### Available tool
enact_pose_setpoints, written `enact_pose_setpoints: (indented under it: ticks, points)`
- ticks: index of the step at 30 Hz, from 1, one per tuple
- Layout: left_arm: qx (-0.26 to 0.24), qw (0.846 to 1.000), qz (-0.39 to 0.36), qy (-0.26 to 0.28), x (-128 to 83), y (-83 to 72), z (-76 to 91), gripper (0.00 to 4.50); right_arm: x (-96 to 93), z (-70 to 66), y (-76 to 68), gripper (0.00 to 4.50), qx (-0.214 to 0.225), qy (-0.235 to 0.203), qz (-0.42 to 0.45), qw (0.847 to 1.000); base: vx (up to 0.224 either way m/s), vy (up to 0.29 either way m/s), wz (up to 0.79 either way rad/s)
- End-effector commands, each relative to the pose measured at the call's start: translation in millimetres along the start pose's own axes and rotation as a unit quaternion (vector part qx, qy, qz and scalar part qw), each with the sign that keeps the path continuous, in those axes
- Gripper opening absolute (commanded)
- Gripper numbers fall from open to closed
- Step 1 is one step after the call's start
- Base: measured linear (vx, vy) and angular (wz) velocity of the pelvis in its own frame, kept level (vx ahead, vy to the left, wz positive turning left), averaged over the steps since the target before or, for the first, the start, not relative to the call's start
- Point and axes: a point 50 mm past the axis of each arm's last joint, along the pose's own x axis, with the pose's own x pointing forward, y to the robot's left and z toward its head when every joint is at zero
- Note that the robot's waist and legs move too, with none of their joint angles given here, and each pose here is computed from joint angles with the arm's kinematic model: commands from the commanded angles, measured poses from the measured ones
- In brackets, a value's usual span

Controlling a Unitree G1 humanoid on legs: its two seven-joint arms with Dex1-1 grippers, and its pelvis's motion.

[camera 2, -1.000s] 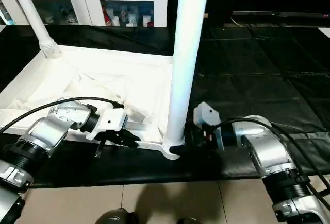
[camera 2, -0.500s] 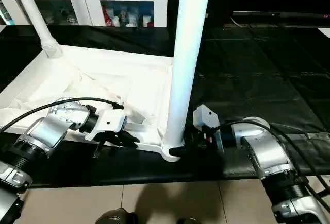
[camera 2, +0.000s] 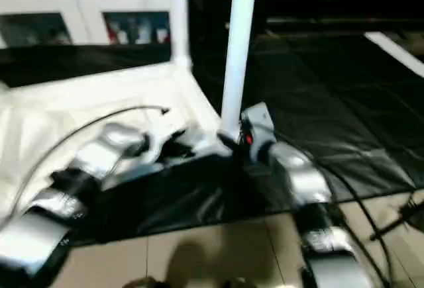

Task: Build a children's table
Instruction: Rotate leg to tighten

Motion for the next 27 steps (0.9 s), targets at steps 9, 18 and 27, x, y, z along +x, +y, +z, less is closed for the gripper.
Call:
enact_pose_setpoints:
  ticks: [9,18,27]
  points:
    - [0.021,0.994,0.076,-0.077,-4,12.3,55.3,0.0,25.8,-15.5,11.5,3.28,0.057,0.046,-0.083,0.994,0.0,0.0,0.0]
    - [0.038,0.995,0.072,-0.054,-11,18.2,34.7,0.0,0.8,-6.6,-16.6,4.16,0.017,-0.014,-0.072,0.997,0.0,0.0,0.0]
    - [0.09,0.995,0.008,-0.03,-30,21.6,6.3,0.0,-61.4,-0.8,-18.2,4.41,-0.067,-0.052,0.135,0.987,0.0,0.0,0.0]
